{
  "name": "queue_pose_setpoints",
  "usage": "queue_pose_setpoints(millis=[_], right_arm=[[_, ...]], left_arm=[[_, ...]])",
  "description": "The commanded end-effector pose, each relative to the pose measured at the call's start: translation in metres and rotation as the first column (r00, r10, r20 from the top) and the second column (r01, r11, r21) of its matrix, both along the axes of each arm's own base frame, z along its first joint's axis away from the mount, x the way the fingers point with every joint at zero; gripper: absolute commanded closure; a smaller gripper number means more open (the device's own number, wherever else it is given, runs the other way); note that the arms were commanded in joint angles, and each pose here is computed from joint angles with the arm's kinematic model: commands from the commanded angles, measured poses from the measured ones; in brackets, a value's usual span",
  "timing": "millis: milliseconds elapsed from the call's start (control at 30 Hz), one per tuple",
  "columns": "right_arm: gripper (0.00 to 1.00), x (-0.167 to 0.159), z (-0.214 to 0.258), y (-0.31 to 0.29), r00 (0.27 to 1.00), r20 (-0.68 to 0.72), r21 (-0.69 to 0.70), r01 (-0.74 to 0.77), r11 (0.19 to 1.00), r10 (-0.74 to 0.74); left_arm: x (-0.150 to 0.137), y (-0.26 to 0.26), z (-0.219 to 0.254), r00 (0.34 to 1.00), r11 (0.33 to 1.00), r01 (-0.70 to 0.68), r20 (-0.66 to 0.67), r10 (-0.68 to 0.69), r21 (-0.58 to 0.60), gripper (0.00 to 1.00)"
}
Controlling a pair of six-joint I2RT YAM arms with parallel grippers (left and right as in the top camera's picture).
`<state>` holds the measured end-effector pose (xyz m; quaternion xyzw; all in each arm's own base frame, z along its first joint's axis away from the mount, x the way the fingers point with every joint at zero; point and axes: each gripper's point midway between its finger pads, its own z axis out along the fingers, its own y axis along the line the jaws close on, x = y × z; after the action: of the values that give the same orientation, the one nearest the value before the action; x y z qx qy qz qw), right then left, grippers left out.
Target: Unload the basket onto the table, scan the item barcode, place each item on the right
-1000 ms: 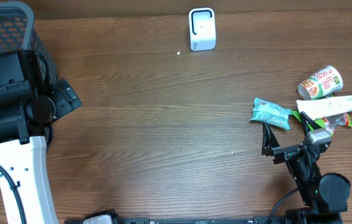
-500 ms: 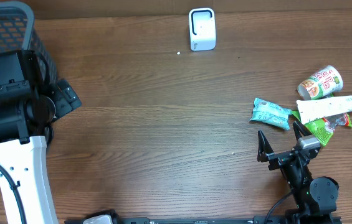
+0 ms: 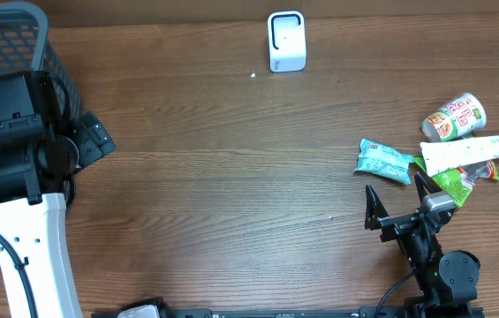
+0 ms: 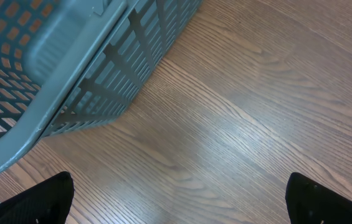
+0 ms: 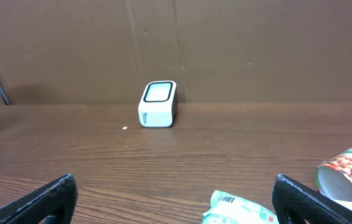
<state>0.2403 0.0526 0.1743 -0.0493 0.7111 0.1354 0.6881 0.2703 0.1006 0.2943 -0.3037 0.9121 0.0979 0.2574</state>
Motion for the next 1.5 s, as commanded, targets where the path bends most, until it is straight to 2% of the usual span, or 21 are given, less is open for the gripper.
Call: queue_pose_setpoints(millis=[0,533,633,700,767,867,967,1033,1233,1467], right_arm=[[0.00,0.000,-0.002,0.000,1.000,0.002,0.008,0.000,1.000,0.000],[0.00,0.000,-0.002,0.000,1.000,0.002,0.008,0.000,1.000,0.000],[0.00,0.000,-0.002,0.000,1.000,0.002,0.008,0.000,1.000,0.000],[0.00,0.000,-0.002,0.000,1.000,0.002,0.008,0.000,1.000,0.000],[0.00,0.000,-0.002,0.000,1.000,0.002,0.008,0.000,1.000,0.000],[0.00,0.000,-0.002,0.000,1.000,0.002,0.008,0.000,1.000,0.000],[0.00,0.000,-0.002,0.000,1.000,0.002,0.008,0.000,1.000,0.000],[0.00,0.000,-0.002,0.000,1.000,0.002,0.008,0.000,1.000,0.000],[0.00,0.000,-0.002,0.000,1.000,0.002,0.008,0.000,1.000,0.000],[0.00,0.000,-0.002,0.000,1.000,0.002,0.008,0.000,1.000,0.000]], left_arm=[[0.000,0.001,0.002,1.000,1.000,-0.015,0.014,0.015,-0.005,0.00],[-0.001,0.001,0.002,1.000,1.000,-0.015,0.010,0.015,-0.005,0.00],[0.007,-0.001,0.006,0.998,0.999,-0.034,0.060,0.035,-0.021,0.01],[0.015,-0.005,0.015,0.989,0.999,-0.037,0.140,0.040,-0.024,0.00],[0.026,-0.013,0.024,0.970,1.000,0.000,0.244,0.002,-0.006,0.00],[0.041,-0.030,0.032,0.912,0.991,0.114,0.389,-0.132,0.069,0.00],[0.047,-0.048,0.029,0.814,0.959,0.225,0.507,-0.281,0.171,0.01],[0.041,-0.055,0.020,0.759,0.944,0.253,0.562,-0.330,0.212,0.00],[0.010,-0.058,-0.035,0.710,0.938,0.243,0.613,-0.346,0.247,0.00],[-0.006,-0.060,-0.077,0.647,0.906,0.241,0.639,-0.417,0.347,0.00]])
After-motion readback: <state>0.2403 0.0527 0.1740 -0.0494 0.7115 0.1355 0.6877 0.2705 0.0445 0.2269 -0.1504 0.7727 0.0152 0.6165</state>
